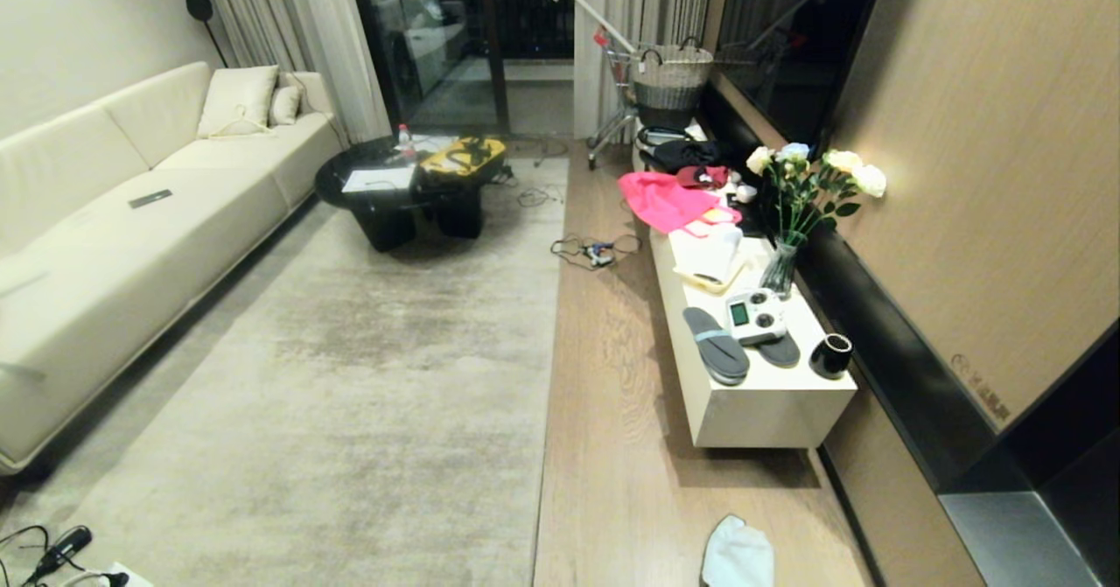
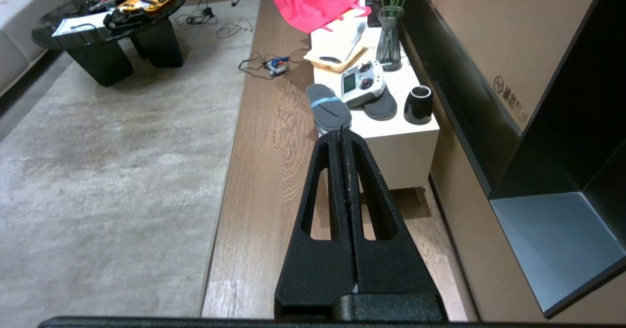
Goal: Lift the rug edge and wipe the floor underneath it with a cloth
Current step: Pick up the rag
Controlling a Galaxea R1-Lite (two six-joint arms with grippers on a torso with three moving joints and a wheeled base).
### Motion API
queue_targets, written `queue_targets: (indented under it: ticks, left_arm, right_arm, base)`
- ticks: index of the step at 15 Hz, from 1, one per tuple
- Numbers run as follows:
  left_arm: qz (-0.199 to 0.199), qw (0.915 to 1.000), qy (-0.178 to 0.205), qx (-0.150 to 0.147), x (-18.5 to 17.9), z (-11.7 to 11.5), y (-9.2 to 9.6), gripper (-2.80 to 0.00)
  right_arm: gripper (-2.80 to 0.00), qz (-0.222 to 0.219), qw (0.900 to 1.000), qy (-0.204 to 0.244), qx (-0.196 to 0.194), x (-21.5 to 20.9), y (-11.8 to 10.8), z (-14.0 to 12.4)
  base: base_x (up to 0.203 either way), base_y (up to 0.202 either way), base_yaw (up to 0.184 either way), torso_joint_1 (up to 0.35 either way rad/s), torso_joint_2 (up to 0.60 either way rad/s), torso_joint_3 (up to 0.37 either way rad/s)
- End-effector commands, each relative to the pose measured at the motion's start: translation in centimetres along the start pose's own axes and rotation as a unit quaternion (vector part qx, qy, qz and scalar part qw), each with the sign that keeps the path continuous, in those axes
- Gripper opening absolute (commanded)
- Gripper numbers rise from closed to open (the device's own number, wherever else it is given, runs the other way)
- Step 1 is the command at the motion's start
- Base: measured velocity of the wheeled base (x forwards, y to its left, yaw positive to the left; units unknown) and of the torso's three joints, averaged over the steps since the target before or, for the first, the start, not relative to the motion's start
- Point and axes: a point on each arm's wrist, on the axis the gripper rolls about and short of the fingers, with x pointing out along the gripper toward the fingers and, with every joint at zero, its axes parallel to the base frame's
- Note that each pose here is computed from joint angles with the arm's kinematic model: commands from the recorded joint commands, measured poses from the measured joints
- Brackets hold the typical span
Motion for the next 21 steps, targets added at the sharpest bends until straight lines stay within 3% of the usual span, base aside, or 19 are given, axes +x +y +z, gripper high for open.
queue_targets:
  ticks: [1, 21]
  left_arm:
    - [0.000, 1.0000, 0.000, 0.000, 0.00, 0.00, 0.00, -2.80]
    - [0.000, 1.0000, 0.000, -0.001, 0.00, 0.00, 0.00, -2.80]
  right_arm:
    - [-2.80, 0.000, 1.000, 0.001, 0.000, 0.01, 0.00, 0.01]
    - [-2.80, 0.000, 1.000, 0.001, 0.000, 0.01, 0.00, 0.01]
  base:
    - [0.000, 0.000, 0.000, -0.115, 0.29, 0.149]
    - [0.000, 0.000, 0.000, -0.135, 0.35, 0.207]
